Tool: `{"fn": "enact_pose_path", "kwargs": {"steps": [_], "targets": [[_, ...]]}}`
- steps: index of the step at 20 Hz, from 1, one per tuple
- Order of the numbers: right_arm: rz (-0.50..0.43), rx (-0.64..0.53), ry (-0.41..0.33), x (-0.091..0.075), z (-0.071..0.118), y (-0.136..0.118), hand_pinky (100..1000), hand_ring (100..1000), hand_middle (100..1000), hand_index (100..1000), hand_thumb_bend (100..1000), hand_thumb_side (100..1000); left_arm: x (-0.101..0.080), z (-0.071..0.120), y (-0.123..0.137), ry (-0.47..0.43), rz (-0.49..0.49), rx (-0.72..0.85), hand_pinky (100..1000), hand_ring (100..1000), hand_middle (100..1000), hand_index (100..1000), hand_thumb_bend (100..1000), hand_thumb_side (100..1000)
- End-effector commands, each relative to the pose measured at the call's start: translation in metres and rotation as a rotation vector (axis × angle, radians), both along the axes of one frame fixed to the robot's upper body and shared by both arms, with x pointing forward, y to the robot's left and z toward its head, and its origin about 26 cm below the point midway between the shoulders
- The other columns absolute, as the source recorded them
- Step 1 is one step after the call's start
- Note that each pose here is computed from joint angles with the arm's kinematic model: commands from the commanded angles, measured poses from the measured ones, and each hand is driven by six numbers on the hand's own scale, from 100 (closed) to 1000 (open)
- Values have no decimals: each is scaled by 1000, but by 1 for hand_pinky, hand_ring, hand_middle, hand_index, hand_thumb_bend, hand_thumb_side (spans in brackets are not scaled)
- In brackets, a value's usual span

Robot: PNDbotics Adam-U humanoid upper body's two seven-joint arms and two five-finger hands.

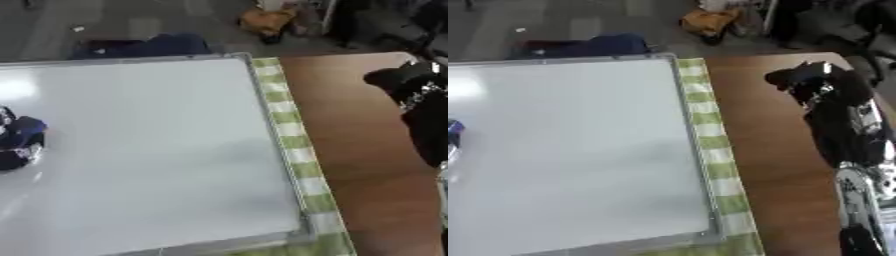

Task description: Wipe the whiteboard clean with a brush.

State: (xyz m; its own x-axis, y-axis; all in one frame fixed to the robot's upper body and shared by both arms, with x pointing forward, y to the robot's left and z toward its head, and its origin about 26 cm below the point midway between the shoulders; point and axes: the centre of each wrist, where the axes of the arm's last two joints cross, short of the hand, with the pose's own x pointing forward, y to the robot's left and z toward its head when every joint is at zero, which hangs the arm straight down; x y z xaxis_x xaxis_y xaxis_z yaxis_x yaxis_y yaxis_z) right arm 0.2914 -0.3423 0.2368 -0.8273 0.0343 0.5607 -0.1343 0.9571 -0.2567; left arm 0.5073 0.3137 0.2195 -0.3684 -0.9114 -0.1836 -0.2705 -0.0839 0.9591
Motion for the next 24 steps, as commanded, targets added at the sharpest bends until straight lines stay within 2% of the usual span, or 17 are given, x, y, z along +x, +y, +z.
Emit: {"fn": "enact_pose_path", "kwargs": {"steps": [1, 5, 10, 15, 24], "targets": [[4, -24, -22, -2, 7, 0, 838, 725, 512, 633, 449, 762, -2, 8, 12, -13, 18, 30, 460, 350, 199, 137, 100, 604], [8, -24, -23, -2, 7, 1, 838, 725, 512, 633, 449, 763, 0, 7, -1, 4, -49, 60, 456, 346, 195, 137, 100, 600], [12, -22, -24, -2, 7, 1, 838, 726, 512, 634, 449, 764, 1, 6, -23, 49, -196, 101, 447, 337, 188, 139, 100, 602], [12, -17, -25, -2, 8, 2, 839, 726, 513, 634, 449, 766, 0, 8, -45, 84, -292, 128, 441, 334, 185, 140, 100, 602], [7, -12, -23, -2, 8, 1, 839, 727, 514, 635, 450, 765, -5, 6, -63, 110, -444, 189, 435, 329, 182, 142, 100, 606]]}}
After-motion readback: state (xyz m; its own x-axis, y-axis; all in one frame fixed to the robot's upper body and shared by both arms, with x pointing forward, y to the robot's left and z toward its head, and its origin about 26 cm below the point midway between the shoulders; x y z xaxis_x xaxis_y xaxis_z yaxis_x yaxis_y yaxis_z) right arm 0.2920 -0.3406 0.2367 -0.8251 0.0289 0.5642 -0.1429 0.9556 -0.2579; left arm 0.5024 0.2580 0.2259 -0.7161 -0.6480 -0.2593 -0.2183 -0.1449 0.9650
